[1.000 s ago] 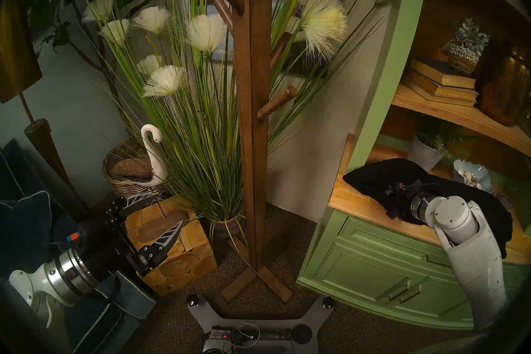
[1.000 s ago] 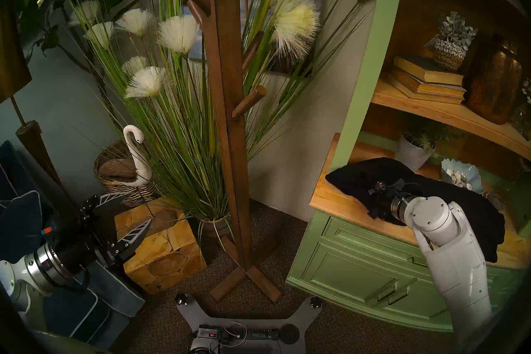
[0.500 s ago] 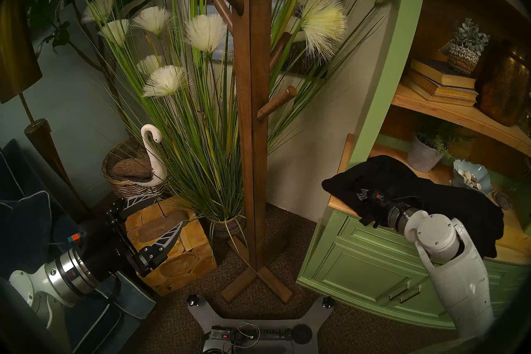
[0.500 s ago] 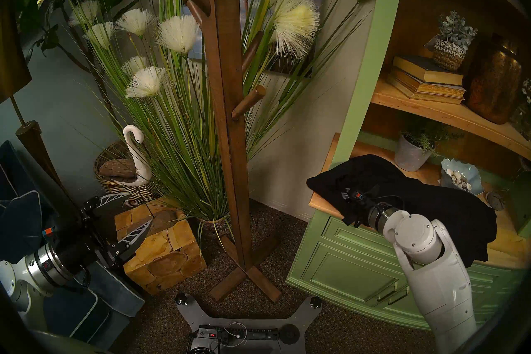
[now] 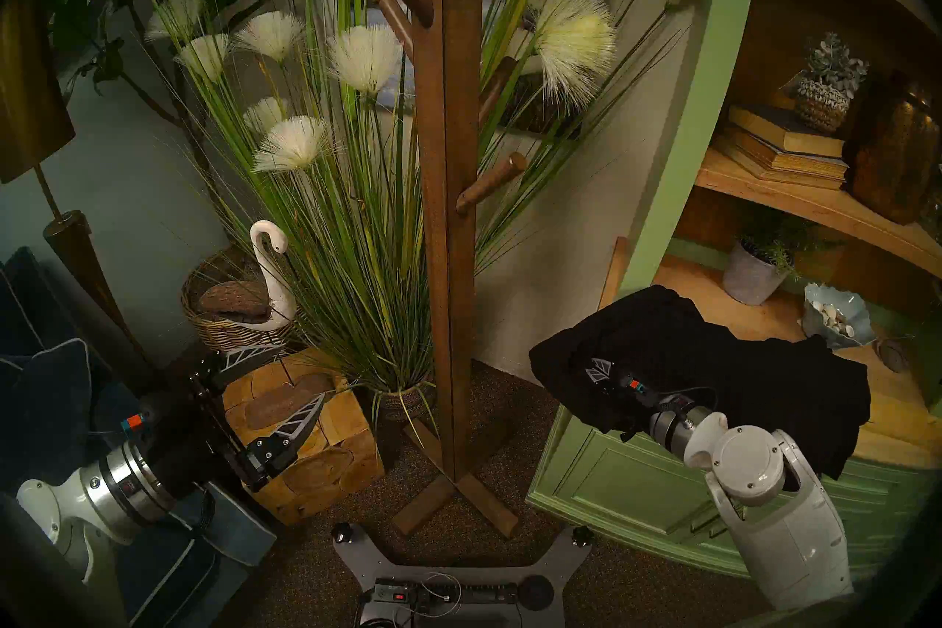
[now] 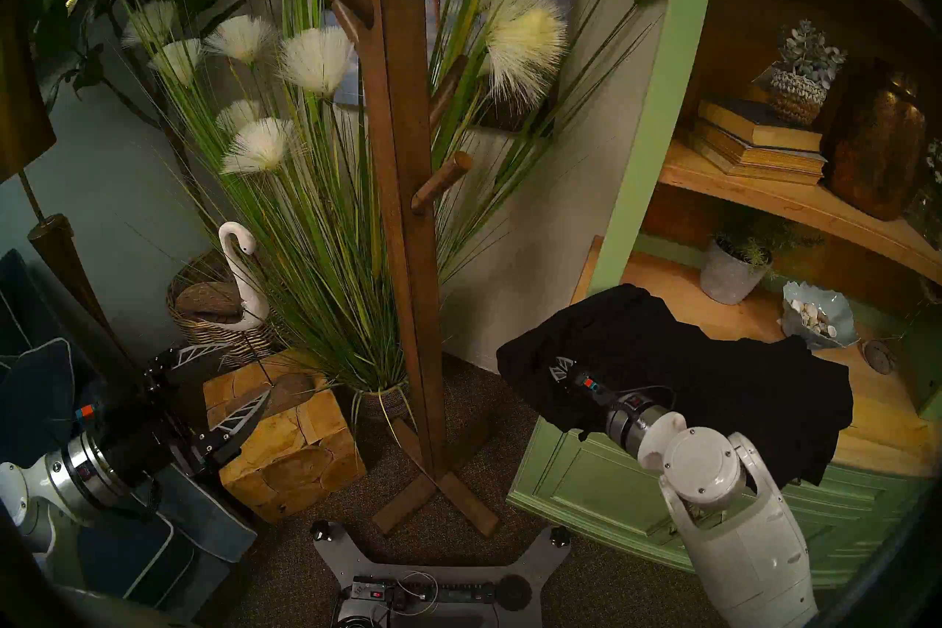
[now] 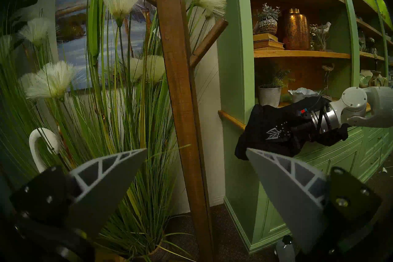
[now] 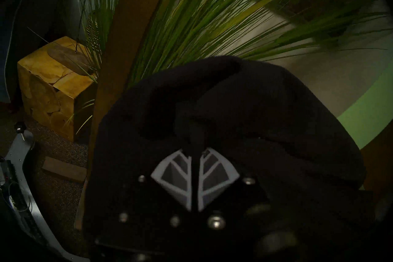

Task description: Pick up jacket and place on coat hanger

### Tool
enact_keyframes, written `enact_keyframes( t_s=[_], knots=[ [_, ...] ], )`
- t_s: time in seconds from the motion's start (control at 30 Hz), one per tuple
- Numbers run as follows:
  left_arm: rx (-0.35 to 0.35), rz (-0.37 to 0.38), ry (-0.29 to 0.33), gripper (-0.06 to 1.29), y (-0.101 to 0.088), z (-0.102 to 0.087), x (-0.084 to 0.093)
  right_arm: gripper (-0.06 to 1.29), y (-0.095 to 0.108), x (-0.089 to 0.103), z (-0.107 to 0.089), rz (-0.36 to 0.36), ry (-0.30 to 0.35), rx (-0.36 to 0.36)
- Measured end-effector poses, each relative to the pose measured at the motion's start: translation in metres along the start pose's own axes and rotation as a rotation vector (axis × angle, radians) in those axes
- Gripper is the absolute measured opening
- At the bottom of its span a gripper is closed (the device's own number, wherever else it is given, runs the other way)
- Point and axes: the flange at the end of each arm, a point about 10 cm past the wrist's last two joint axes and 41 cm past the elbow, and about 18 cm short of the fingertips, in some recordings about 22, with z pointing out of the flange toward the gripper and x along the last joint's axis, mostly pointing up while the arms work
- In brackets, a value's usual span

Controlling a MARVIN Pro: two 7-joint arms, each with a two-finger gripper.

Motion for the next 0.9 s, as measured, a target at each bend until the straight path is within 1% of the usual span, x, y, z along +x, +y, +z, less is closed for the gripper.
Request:
enact_keyframes(
  t_s=[0.13,0.27,0.37,0.43,0.63,0.67,0.73,0.83,0.9],
  knots=[
    [0.0,0.0,0.001,1.26,0.0,0.0,0.0,-0.04,0.004,0.001,-0.015,0.039,0.028,-0.087],
    [0.0,0.001,0.002,1.26,0.0,0.0,0.0,-0.04,0.016,0.007,-0.031,0.073,0.075,-0.185],
    [0.0,0.001,0.002,1.26,0.0,0.0,0.0,-0.04,0.027,0.016,-0.038,0.086,0.133,-0.251],
    [0.0,0.002,0.002,1.26,0.0,0.0,0.0,-0.04,0.036,0.026,-0.043,0.091,0.185,-0.294],
    [0.0,0.003,0.003,1.26,0.0,0.0,0.0,-0.04,0.056,0.05,-0.056,0.098,0.315,-0.389],
    [0.0,0.003,0.003,1.26,0.0,0.0,0.0,-0.04,0.058,0.052,-0.058,0.098,0.326,-0.398],
    [-0.001,0.003,0.004,1.26,0.0,0.0,0.0,-0.04,0.067,0.06,-0.064,0.099,0.37,-0.434],
    [-0.001,0.003,0.004,1.26,0.0,0.0,0.0,-0.04,0.078,0.069,-0.07,0.1,0.409,-0.47],
    [-0.001,0.003,0.004,1.26,0.0,0.0,0.0,-0.04,0.09,0.077,-0.077,0.093,0.447,-0.509]
  ],
)
